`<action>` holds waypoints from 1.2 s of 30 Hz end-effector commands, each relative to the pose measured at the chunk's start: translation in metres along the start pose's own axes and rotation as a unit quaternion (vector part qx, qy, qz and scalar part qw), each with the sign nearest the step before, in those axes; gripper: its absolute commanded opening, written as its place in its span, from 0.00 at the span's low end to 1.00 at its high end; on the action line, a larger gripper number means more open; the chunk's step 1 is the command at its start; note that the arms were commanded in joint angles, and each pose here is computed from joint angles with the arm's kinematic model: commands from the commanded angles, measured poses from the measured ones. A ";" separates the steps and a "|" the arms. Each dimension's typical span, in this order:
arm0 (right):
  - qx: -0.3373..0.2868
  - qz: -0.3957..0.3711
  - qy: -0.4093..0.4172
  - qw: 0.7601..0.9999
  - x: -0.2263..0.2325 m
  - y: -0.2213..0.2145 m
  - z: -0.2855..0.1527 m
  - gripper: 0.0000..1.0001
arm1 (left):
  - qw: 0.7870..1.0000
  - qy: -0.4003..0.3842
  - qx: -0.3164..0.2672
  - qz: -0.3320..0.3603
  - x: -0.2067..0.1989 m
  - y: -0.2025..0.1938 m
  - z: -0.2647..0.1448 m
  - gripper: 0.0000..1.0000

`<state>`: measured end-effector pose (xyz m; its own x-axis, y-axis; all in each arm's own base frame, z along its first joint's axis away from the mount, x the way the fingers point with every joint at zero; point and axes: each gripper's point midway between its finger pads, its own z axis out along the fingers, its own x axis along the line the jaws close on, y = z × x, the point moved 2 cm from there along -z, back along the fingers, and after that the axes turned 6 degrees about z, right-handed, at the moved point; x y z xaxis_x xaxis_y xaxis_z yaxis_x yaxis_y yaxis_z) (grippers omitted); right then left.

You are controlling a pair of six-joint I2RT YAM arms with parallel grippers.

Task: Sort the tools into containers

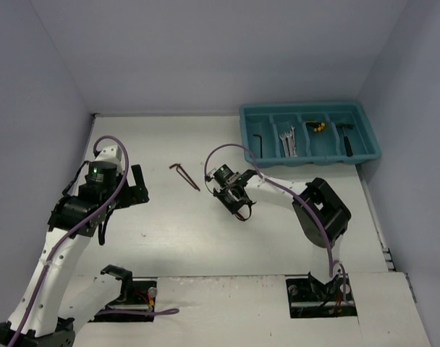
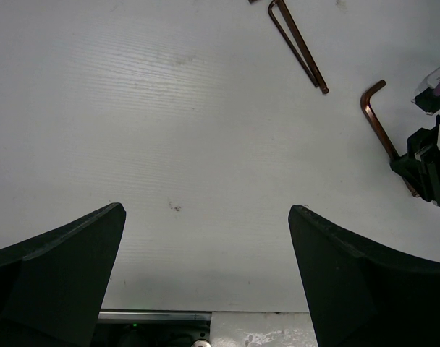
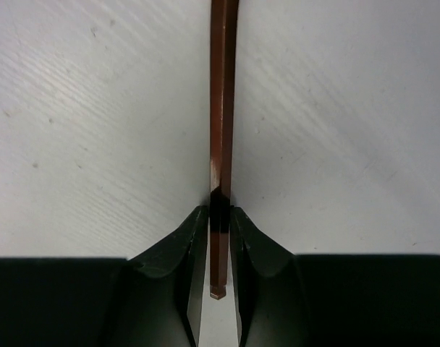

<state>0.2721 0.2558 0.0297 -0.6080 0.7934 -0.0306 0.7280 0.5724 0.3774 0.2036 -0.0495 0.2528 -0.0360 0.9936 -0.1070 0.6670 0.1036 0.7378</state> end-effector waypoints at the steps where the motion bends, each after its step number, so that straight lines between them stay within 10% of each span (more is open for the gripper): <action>1: 0.012 0.006 0.019 1.000 0.005 -0.005 -0.008 0.18 | 0.999 -0.005 -0.031 0.005 -0.003 0.022 -0.003 0.95; 10: 0.032 -0.012 0.049 0.998 0.017 0.010 0.021 0.22 | 0.999 -0.005 -0.040 0.004 -0.002 0.022 -0.008 0.95; 19: -0.031 -0.012 0.000 0.999 -0.004 0.063 -0.008 0.00 | 0.999 -0.005 -0.044 0.004 0.000 0.019 -0.010 0.95; 28: -0.214 0.127 -0.141 0.958 -0.144 0.159 -0.133 0.00 | 0.999 -0.004 -0.042 0.004 0.000 0.019 -0.009 0.95; 36: -0.212 0.203 -0.158 0.943 -0.244 0.179 -0.100 0.00 | 0.999 -0.004 -0.045 0.001 0.000 0.022 -0.011 0.95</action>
<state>0.4854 0.1571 0.2047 -0.1810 0.9812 -0.0676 0.6480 0.1707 0.7423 0.2007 -0.0479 0.2565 -0.0231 0.9947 -0.1005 0.6531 0.0911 0.7518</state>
